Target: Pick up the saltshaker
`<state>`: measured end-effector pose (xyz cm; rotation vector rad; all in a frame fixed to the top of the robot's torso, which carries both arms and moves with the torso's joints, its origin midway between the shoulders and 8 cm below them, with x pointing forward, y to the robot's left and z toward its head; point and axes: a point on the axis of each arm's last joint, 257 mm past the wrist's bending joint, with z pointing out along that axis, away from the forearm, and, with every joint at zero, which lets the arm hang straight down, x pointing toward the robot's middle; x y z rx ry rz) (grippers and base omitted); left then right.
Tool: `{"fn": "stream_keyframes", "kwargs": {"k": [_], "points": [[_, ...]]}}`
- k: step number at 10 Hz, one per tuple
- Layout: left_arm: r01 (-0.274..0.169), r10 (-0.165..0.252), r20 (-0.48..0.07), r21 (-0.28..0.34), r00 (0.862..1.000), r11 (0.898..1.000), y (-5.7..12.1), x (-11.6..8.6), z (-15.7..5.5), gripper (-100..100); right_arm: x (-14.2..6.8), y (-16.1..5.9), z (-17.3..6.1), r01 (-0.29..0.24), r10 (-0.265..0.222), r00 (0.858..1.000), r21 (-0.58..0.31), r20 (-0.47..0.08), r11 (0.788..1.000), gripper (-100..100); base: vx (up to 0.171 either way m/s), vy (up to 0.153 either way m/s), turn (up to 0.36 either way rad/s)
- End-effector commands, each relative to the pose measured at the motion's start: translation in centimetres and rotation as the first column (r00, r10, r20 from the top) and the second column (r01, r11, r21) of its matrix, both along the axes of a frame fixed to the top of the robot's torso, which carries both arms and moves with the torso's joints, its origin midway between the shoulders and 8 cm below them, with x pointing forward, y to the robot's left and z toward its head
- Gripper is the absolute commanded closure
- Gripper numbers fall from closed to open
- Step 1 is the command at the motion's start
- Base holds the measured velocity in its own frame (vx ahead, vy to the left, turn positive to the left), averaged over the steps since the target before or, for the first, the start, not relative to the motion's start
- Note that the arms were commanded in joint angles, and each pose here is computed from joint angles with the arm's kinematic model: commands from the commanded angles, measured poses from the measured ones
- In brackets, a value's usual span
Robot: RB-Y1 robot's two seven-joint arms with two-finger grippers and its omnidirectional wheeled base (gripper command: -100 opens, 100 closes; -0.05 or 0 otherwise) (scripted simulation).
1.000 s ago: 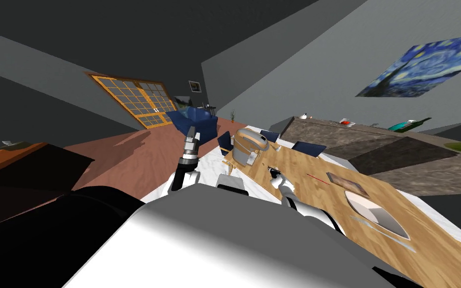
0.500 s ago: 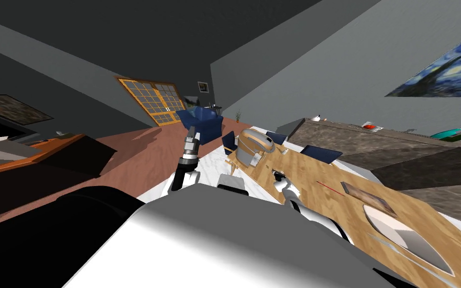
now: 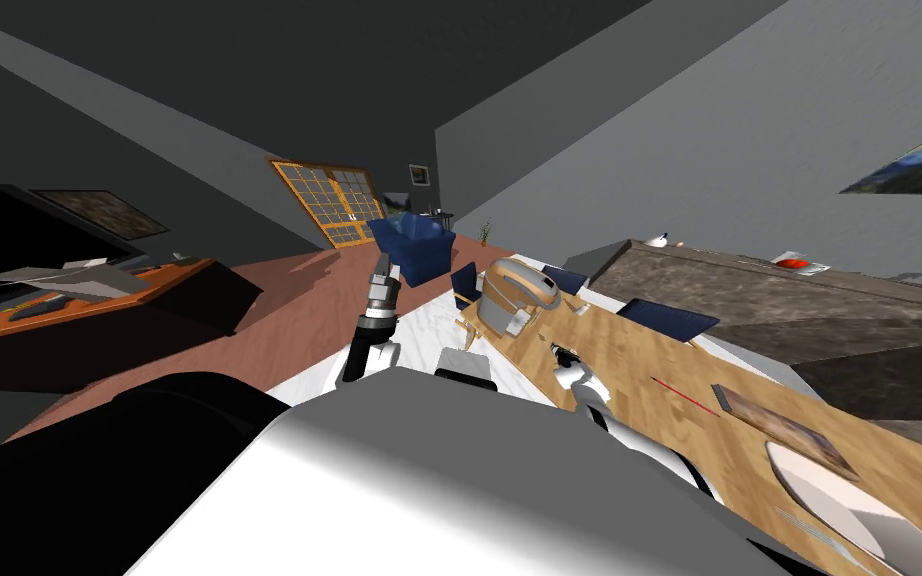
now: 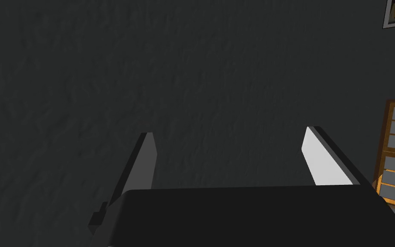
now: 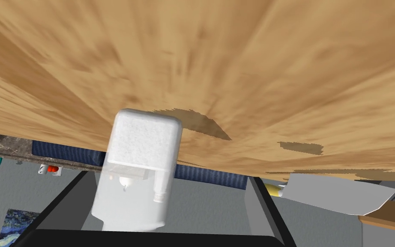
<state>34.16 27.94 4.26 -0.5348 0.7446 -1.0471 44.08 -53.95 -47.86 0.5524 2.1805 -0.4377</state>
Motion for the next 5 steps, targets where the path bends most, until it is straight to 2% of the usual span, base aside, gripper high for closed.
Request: {"fn": "stream_keyframes", "kwargs": {"k": [1,2,4,5], "points": [[0.000,0.000,0.000,0.000,1.000,1.000,0.0,0.0,0.0,0,-1.1,-1.3,0.3,0.020,-0.020,1.000,-0.013,0.002,1.000,-100,-0.019,-0.006,0.144],[0.000,0.000,0.000,0.000,1.000,1.000,0.0,0.0,0.0,0,-1.1,-1.3,0.3,0.013,-0.014,1.000,-0.022,-0.003,1.000,-100,-0.009,-0.004,-0.042],[0.000,0.000,0.000,0.000,1.000,1.000,0.0,0.0,0.0,0,-1.1,-1.3,0.3,0.029,-0.029,1.000,-0.001,0.009,1.000,-100,-0.001,0.000,-0.011],[0.000,0.000,0.000,0.000,1.000,1.000,0.0,0.0,0.0,0,-2.9,-3.4,0.4,0.072,-0.072,0.997,-0.007,0.009,0.997,-100,-0.014,0.004,0.348]]}}
